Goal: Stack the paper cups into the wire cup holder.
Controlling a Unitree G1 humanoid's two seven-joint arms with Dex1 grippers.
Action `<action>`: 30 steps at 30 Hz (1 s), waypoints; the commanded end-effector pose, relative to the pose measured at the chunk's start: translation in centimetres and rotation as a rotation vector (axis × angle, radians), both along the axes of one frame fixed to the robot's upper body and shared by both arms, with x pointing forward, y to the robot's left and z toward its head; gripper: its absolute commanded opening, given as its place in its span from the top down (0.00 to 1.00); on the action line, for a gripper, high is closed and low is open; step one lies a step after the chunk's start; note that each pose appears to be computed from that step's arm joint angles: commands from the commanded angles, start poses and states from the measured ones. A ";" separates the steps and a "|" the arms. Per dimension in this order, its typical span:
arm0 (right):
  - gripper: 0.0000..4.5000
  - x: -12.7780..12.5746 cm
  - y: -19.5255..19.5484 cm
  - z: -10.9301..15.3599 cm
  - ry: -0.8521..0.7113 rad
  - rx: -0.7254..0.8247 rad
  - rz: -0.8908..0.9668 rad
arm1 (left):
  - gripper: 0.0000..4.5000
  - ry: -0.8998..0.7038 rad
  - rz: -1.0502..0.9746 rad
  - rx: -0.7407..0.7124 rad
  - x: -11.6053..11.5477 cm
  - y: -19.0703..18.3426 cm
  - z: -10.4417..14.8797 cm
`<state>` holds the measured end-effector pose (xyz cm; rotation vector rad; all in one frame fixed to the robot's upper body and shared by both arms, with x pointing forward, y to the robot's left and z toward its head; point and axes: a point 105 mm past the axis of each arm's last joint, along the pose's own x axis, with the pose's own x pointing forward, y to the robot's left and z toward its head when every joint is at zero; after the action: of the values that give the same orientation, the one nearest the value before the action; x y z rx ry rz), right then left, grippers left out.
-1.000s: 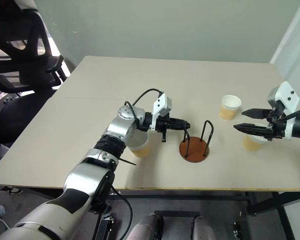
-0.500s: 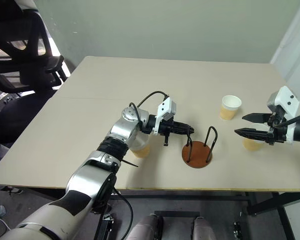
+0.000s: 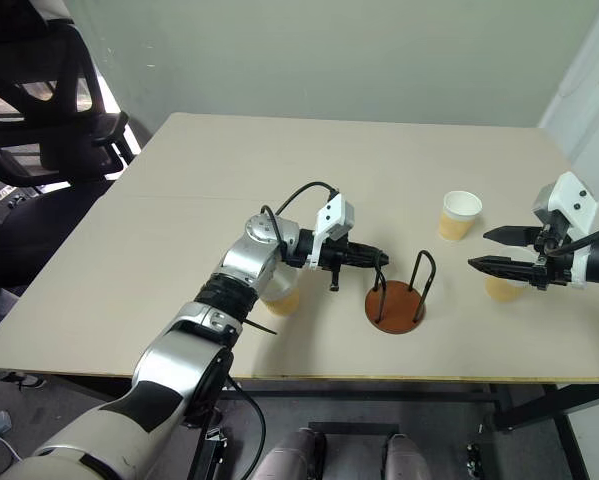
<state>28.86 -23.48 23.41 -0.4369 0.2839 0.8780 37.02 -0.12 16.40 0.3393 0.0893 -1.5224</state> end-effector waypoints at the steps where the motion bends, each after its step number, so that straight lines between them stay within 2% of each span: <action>1: 0.37 -0.2 -0.1 1.4 -0.054 -0.011 0.001 | 0.73 0.013 -0.054 -0.012 -0.9 -0.3 0.3; 10: 0.37 -0.2 -0.3 1.3 -0.053 -0.012 -0.003 | 0.01 -0.040 -0.033 -0.033 -0.5 -0.5 1.1; 21: 0.37 -0.2 -0.4 1.2 -0.036 -0.010 -0.004 | 0.01 -0.109 -0.055 0.032 -0.3 0.5 2.4; 30: 0.37 0.1 -0.1 1.6 -0.041 0.005 0.007 | 0.01 -0.196 -0.086 0.209 -0.2 3.1 3.0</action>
<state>28.99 -23.76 23.76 -0.4304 0.2814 0.8749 36.90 3.05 17.90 0.5934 0.1305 -1.5560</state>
